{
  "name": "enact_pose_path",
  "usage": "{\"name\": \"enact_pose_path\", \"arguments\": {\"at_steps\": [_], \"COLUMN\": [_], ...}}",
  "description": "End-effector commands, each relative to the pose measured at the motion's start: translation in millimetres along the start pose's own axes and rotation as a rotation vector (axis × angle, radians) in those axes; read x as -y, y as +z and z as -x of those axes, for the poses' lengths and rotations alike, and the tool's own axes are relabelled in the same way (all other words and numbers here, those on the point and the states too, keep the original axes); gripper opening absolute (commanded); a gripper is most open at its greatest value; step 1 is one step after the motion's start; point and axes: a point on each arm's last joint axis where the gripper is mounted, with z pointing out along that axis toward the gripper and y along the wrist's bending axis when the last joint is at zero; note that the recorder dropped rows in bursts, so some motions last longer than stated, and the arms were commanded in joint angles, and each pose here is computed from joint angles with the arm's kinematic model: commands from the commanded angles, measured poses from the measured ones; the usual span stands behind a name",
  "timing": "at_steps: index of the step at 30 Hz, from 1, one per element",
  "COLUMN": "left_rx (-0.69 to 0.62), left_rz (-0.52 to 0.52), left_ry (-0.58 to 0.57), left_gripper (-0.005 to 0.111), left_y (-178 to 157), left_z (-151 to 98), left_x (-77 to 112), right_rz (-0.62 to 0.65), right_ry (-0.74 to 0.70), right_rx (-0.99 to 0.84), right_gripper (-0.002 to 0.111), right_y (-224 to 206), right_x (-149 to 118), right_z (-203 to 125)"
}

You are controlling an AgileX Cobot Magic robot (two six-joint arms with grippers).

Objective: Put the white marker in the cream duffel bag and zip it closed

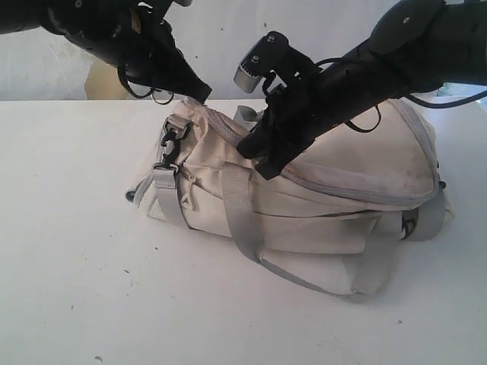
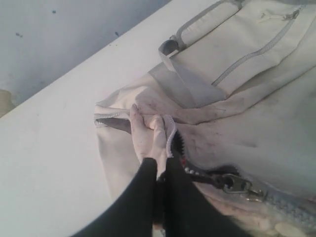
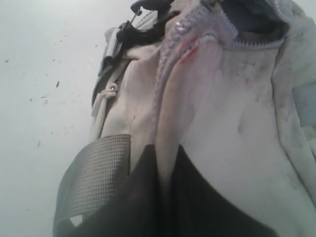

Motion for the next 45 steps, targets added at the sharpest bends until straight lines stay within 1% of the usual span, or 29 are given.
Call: {"name": "enact_pose_path", "arguments": {"at_steps": [1,2,4,7,8,9,11,14,16,18,20,25,26,28,31,32,36,39,42,45], "left_rx": [0.005,-0.025,-0.028,0.038,0.071,0.104,0.109,0.078,0.069,0.068,0.070,0.059,0.069,0.111,0.189,0.201,0.159,0.110,0.072,0.032], "left_rz": [0.232,0.239,0.242,0.266,0.264,0.259,0.263,0.342,0.398,0.421,0.421,0.457,0.457,0.424,0.302,0.253,0.117,0.029,-0.040,-0.057], "left_ry": [0.138,0.137,0.131,0.126,0.099,0.073,0.075,0.136,0.127,0.110,0.088,0.119,0.108,0.060,-0.056,-0.112,-0.244,-0.266,-0.230,-0.222], "left_gripper": [0.000,0.000,0.000,0.000,0.000,0.000,0.000,0.000,0.000,0.000,0.000,0.000,0.000,0.000,0.000,0.000,0.000,0.000,0.000,0.000], "left_y": [-18,-20,-25,-31,-31,-31,-31,-33,-35,-36,-35,-36,-36,-39,-42,-41,-38,-37,-36,-36], "left_z": [5,3,3,10,13,15,16,14,13,13,12,12,12,15,21,22,19,15,13,9], "left_x": [-49.1,-50.2,-51.1,-53.7,-53.4,-53.0,-53.3,-60.0,-65.3,-68.1,-69.5,-72.2,-72.2,-70.1,-59.1,-54.8,-42.7,-34.5,-27.6,-25.6], "right_rz": [0.189,0.219,0.275,0.382,0.412,0.412,0.412,0.379,0.362,0.362,0.362,0.362,0.362,0.363,0.371,0.374,0.334,0.298,0.267,0.239], "right_ry": [-0.101,-0.101,-0.078,-0.075,-0.072,-0.072,-0.073,-0.038,-0.032,-0.032,-0.033,-0.033,-0.033,-0.032,-0.015,-0.003,0.045,0.066,0.085,0.129], "right_rx": [-0.242,-0.255,-0.280,-0.327,-0.338,-0.338,-0.339,-0.412,-0.447,-0.447,-0.447,-0.447,-0.447,-0.445,-0.422,-0.403,-0.304,-0.255,-0.215,-0.185], "right_gripper": [0.000,0.000,0.000,0.000,0.000,0.000,0.000,0.000,0.000,0.000,0.000,0.000,0.000,0.000,0.000,0.000,0.000,0.001,0.012,0.032], "right_y": [1,0,-2,-6,-7,-7,-8,-9,-10,-10,-10,-10,-10,-9,-9,-8,-4,-2,0,1], "right_x": [-15,-17,-23,-31,-34,-34,-34,-31,-30,-30,-30,-30,-30,-30,-31,-31,-29,-26,-24,-22], "right_z": [-33,-34,-36,-40,-41,-41,-41,-47,-49,-49,-49,-49,-49,-49,-47,-45,-36,-32,-29,-26]}}
